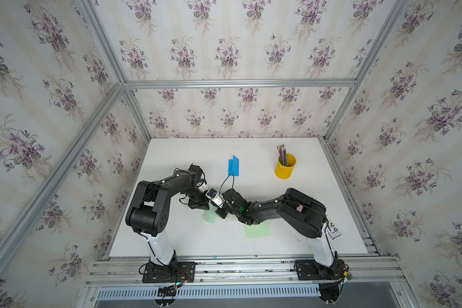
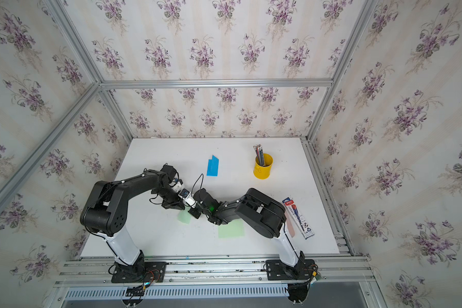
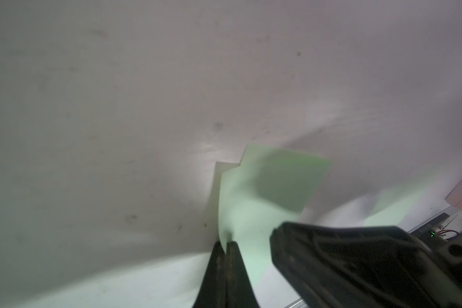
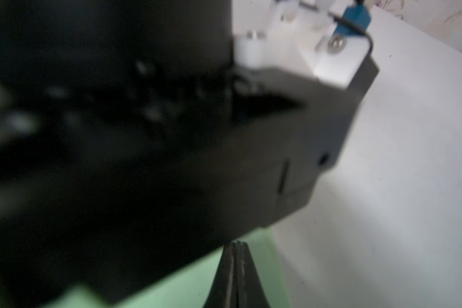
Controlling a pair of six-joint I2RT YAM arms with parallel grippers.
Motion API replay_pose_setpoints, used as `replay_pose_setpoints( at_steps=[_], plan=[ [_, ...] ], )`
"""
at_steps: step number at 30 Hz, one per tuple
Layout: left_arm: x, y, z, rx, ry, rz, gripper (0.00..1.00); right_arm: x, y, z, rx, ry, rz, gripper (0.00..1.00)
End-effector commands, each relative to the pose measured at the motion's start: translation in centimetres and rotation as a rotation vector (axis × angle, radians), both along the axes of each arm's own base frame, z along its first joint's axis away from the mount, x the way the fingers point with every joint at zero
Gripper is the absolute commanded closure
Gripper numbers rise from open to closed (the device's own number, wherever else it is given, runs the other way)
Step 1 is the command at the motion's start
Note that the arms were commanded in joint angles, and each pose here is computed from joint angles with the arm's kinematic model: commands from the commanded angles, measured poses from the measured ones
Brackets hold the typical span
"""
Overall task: Fold the square paper along the opposite sides
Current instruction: Smooth out the paper at the center of the board.
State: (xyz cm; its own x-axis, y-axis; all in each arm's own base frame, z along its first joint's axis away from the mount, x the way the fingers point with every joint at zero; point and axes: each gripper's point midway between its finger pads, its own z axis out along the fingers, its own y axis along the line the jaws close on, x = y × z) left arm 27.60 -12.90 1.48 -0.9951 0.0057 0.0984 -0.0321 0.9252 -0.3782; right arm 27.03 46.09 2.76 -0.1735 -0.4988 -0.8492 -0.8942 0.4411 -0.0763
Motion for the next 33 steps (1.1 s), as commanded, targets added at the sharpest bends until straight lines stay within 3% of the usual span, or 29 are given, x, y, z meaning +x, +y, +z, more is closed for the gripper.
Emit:
replay_pose_setpoints(
  at_steps=[1, 13, 25, 30, 33],
  plan=[
    [0.1, 0.2, 0.1, 0.003, -0.001, -0.007, 1.0, 0.2, -1.1, -1.7, -0.043, 0.012, -0.037, 1.0],
    [0.1, 0.6, 0.1, 0.005, 0.002, 0.001, 1.0, 1.0, -6.8, -5.0, -0.124, 0.06, -0.138, 1.0],
    [-0.2, 0.6, 0.3, 0.006, 0.008, -0.004, 1.0, 3.2, -6.1, -2.2, -0.093, 0.002, -0.133, 1.0],
    [-0.3, 0.8, 0.4, 0.013, 0.007, -0.013, 1.0, 2.5, -4.1, 1.3, 0.013, -0.017, -0.079, 1.0],
    [-0.3, 0.7, 0.4, 0.009, 0.007, -0.013, 1.0, 1.1, -2.3, 1.5, 0.027, -0.035, -0.029, 1.0]
  ],
)
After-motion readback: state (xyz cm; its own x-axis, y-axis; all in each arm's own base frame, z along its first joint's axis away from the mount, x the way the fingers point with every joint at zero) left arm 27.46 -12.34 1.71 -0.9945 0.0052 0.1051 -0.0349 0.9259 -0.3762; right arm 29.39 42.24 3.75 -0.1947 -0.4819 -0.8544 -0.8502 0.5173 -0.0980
